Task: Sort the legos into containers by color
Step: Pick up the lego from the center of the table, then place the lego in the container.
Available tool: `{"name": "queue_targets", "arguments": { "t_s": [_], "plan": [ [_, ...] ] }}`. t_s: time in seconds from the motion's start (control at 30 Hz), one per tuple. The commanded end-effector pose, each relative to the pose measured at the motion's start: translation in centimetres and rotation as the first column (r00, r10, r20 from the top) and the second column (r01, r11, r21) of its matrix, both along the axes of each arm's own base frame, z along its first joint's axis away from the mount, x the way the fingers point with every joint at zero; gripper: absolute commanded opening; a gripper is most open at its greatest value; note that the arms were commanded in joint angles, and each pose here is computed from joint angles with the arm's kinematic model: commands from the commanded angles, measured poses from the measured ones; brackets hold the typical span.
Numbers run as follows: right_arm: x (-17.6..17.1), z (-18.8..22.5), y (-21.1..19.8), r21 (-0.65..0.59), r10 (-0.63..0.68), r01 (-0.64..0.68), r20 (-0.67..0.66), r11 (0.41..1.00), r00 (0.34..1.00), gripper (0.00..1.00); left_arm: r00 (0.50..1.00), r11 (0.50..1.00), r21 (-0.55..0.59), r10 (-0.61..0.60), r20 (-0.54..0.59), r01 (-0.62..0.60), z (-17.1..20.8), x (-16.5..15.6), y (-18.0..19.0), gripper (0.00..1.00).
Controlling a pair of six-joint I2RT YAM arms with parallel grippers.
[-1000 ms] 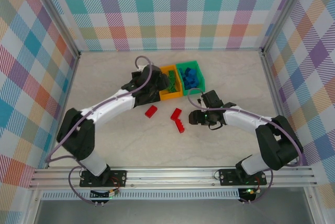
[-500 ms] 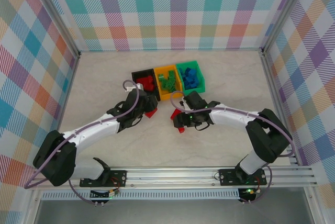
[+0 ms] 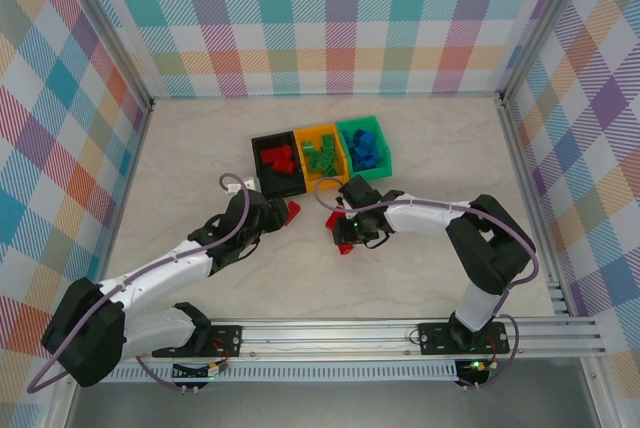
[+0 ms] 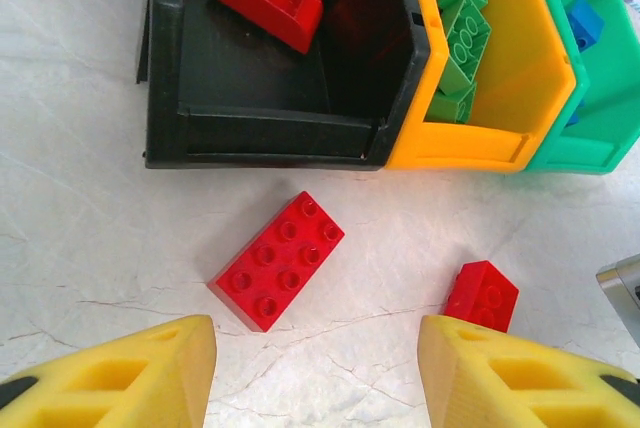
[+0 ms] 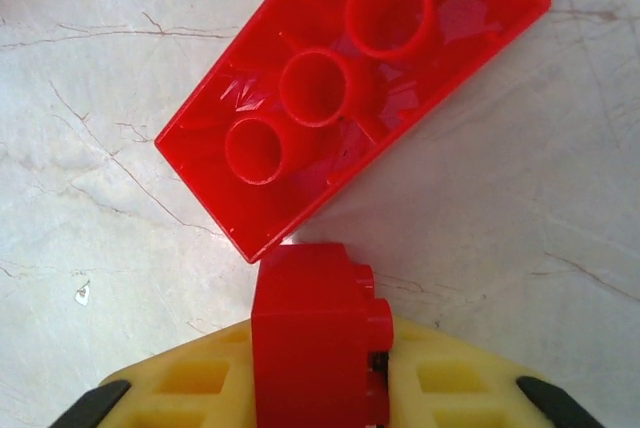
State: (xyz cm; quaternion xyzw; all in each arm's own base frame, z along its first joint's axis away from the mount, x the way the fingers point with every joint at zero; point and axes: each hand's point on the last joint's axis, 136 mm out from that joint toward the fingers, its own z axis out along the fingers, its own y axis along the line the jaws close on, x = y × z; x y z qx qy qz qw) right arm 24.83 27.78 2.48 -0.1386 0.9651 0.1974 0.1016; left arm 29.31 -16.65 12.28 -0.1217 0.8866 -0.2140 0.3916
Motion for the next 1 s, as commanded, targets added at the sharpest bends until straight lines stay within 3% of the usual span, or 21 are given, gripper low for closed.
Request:
{"name": "queue_targets", "arguments": {
  "t_s": [0.0, 0.47, 0.97],
  "plan": [
    [0.7, 2.4, 0.5, 0.015, 0.005, -0.005, 0.048, 1.000, 0.999, 0.26, 0.999, 0.999, 0.011, 0.041, 0.009, -0.041, 0.0, -0.5, 1.3, 0.55],
    [5.8, 11.9, 5.4, 0.162, 0.034, -0.075, 0.248, 0.984, 0.968, 0.26, 0.996, 0.996, -0.029, 0.078, -0.040, -0.079, -2.1, -3.4, 3.1, 0.55],
    [12.7, 15.2, 11.9, 0.195, 0.082, -0.154, 0.331, 0.969, 0.940, 0.27, 0.989, 0.993, -0.073, 0.089, -0.117, -0.098, -4.0, -6.7, 4.5, 0.56]
  ]
}}
